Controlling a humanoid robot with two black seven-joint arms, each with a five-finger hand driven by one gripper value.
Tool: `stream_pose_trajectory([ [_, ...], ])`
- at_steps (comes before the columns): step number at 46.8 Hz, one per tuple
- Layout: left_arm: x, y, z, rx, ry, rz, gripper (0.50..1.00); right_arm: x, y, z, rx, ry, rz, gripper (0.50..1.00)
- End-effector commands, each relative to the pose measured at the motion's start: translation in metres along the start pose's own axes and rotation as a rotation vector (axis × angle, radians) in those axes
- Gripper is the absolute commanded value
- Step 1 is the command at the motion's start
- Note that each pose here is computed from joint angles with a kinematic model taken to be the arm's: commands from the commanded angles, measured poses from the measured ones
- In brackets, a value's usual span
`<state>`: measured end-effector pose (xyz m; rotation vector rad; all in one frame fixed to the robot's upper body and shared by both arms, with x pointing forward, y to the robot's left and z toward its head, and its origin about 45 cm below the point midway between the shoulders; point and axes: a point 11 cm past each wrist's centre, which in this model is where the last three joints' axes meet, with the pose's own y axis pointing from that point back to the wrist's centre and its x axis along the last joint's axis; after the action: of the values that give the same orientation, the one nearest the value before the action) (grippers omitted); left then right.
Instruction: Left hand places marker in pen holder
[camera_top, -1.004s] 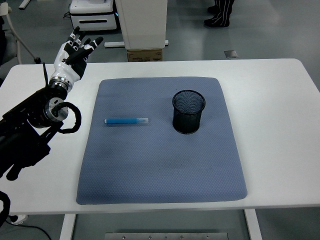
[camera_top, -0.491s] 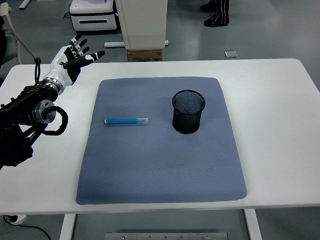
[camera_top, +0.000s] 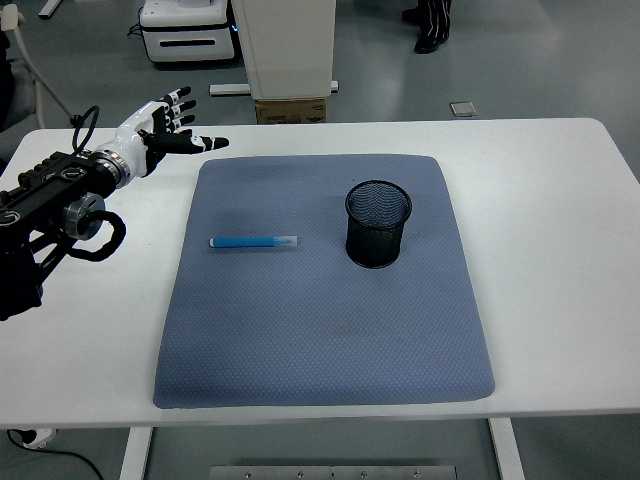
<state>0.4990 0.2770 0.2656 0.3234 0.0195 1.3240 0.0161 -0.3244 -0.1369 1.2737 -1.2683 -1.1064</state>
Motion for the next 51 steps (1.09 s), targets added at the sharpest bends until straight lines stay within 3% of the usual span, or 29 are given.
stream_pose_trajectory([
  [1, -0.006, 0.002, 0.001, -0.001, -0.076, -0.021, 1.000, 0.000, 0.000, 0.000, 0.000, 0.000, 0.000, 1.000],
  [42, 0.009, 0.012, -0.010, 0.107, -0.747, -0.075, 1.000, 0.000, 0.000, 0.000, 0.000, 0.000, 0.000, 1.000],
  [51, -0.001, 0.011, -0.002, 0.038, -0.793, -0.126, 1.000, 0.000, 0.000, 0.000, 0.000, 0.000, 0.000, 1.000],
])
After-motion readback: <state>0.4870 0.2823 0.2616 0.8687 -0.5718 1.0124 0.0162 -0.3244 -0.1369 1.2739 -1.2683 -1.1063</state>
